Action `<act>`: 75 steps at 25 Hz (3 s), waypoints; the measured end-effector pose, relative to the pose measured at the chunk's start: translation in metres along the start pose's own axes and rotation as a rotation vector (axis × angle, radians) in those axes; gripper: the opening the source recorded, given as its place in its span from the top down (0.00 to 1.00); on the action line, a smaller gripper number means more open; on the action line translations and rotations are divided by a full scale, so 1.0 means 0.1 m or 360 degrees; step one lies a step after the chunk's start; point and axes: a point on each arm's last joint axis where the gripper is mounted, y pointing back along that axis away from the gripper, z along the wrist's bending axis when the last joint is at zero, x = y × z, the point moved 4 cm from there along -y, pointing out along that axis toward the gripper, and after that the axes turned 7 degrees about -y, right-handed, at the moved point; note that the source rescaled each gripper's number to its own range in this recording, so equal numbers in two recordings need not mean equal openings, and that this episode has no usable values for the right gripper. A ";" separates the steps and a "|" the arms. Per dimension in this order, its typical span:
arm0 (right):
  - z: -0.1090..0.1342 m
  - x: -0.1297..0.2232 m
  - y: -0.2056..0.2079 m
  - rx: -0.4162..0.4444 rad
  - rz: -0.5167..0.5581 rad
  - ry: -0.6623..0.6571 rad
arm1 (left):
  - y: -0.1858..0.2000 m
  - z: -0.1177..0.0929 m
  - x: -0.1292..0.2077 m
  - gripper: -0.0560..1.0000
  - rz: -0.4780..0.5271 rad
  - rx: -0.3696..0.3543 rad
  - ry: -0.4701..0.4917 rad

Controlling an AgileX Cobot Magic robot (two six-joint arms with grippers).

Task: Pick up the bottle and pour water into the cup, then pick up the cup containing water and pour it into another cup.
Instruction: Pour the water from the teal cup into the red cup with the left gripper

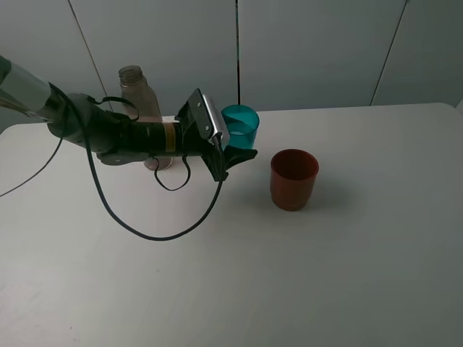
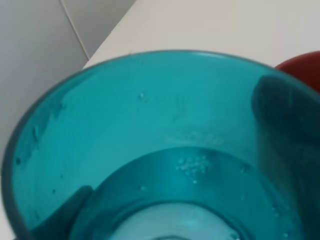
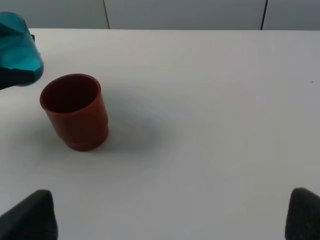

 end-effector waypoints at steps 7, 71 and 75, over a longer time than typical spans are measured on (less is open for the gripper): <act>0.00 0.00 0.00 0.0000 0.0000 0.0000 | -0.04 0.02 -0.19 0.88 0.0075 0.0017 -0.0194; 0.00 0.00 0.00 0.0000 0.0000 0.0000 | -0.40 -0.01 -0.73 0.88 0.0275 0.0183 -0.1187; 0.00 0.00 0.00 0.0000 0.0000 0.0000 | -0.40 -0.01 -0.74 0.88 0.0271 0.0183 -0.1215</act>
